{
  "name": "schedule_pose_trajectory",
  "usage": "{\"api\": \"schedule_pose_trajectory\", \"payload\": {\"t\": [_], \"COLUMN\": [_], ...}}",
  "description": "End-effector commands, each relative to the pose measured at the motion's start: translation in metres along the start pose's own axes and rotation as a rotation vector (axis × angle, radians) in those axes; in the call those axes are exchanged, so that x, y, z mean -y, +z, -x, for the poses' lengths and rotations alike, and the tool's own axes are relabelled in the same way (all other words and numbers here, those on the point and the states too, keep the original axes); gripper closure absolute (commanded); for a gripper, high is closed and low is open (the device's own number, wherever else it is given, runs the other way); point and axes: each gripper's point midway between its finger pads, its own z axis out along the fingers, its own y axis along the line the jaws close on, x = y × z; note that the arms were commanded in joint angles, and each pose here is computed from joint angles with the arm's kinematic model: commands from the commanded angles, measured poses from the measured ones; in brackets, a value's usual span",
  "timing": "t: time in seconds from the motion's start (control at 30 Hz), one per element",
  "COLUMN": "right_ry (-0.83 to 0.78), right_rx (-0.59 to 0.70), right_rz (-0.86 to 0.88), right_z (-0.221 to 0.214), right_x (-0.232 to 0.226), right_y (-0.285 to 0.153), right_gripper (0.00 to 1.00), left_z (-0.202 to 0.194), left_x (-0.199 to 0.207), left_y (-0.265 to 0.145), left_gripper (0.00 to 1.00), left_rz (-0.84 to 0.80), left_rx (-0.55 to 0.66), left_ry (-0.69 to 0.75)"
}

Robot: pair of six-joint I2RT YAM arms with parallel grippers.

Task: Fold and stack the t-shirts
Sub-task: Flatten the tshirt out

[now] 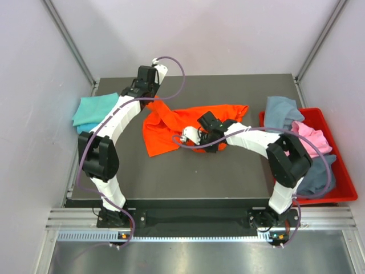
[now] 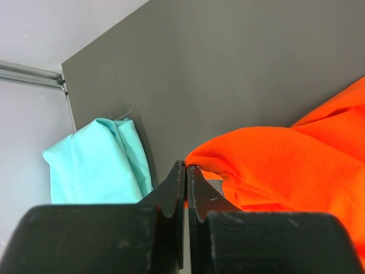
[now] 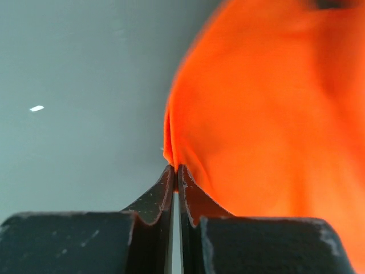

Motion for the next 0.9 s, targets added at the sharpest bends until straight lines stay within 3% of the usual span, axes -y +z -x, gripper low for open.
{"api": "schedule_pose_trajectory", "payload": {"t": [0.0, 0.33, 0.43, 0.6, 0.87], "right_ry": [-0.040, 0.142, 0.152, 0.182, 0.198], "right_rx": [0.130, 0.365, 0.443, 0.523, 0.666], "right_rz": [-0.239, -0.780, -0.901, -1.064, -1.225], "right_z": [0.052, 0.070, 0.080, 0.085, 0.090], "right_x": [0.057, 0.217, 0.241, 0.253, 0.222], "right_y": [-0.076, -0.294, -0.345, -0.408, -0.496], "right_gripper": [1.00, 1.00, 1.00, 1.00, 1.00], "left_z": [0.028, 0.114, 0.138, 0.172, 0.194], "left_x": [-0.018, -0.074, -0.091, -0.115, -0.137], "left_y": [-0.009, -0.052, -0.065, -0.097, -0.155], "left_gripper": [1.00, 1.00, 1.00, 1.00, 1.00], "left_rz": [0.030, 0.160, 0.206, 0.272, 0.311], "left_rx": [0.073, 0.299, 0.358, 0.472, 0.586], "left_ry": [-0.029, -0.001, 0.001, 0.019, 0.051]}}
